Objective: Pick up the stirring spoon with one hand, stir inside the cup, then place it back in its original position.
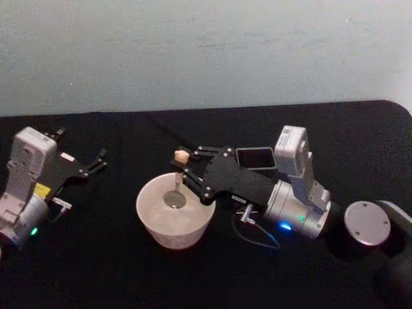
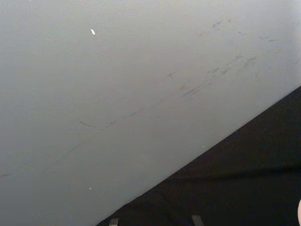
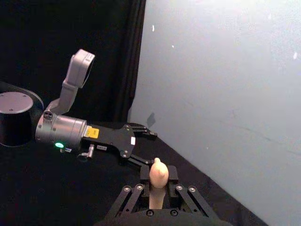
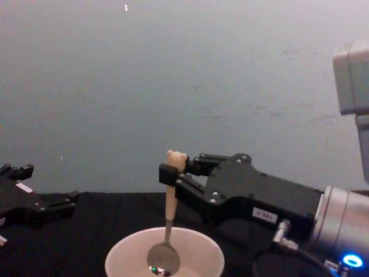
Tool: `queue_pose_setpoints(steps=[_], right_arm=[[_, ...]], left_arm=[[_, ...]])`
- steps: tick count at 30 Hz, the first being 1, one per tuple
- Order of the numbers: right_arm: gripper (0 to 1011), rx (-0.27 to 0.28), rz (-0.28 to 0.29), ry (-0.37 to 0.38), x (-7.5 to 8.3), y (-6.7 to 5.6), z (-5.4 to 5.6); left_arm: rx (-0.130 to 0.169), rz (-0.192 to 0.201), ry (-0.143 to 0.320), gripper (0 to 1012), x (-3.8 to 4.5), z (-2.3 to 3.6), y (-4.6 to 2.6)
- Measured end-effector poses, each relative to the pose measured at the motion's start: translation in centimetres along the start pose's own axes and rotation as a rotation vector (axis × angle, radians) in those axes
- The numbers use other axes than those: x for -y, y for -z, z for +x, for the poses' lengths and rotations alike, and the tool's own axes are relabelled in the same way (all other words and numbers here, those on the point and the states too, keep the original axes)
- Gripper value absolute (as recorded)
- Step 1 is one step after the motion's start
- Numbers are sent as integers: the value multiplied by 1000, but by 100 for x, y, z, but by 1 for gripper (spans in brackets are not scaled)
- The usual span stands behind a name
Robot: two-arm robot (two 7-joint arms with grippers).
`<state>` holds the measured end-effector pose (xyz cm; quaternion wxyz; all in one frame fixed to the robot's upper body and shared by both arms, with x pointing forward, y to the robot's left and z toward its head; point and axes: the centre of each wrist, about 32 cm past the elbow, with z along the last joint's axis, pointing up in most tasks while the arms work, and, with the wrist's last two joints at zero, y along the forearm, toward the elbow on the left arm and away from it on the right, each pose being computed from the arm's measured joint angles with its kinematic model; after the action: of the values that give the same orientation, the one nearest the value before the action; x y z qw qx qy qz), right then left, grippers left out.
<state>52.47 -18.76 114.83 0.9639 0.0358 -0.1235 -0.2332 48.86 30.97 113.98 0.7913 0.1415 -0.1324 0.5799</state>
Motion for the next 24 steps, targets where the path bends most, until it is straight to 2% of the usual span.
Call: queue_pose_setpoints(steps=[10,19,24], right_arm=[[213,-7,-23,14,-52,120,-32],[213,3,-33,34,-36,140,-7],[213,10,-39,46,47,121,27]], left_arm=[[0,0,0,1001,0,0,0],[0,0,0,1001,0,0,0],[0,0,0,1001,0,0,0]])
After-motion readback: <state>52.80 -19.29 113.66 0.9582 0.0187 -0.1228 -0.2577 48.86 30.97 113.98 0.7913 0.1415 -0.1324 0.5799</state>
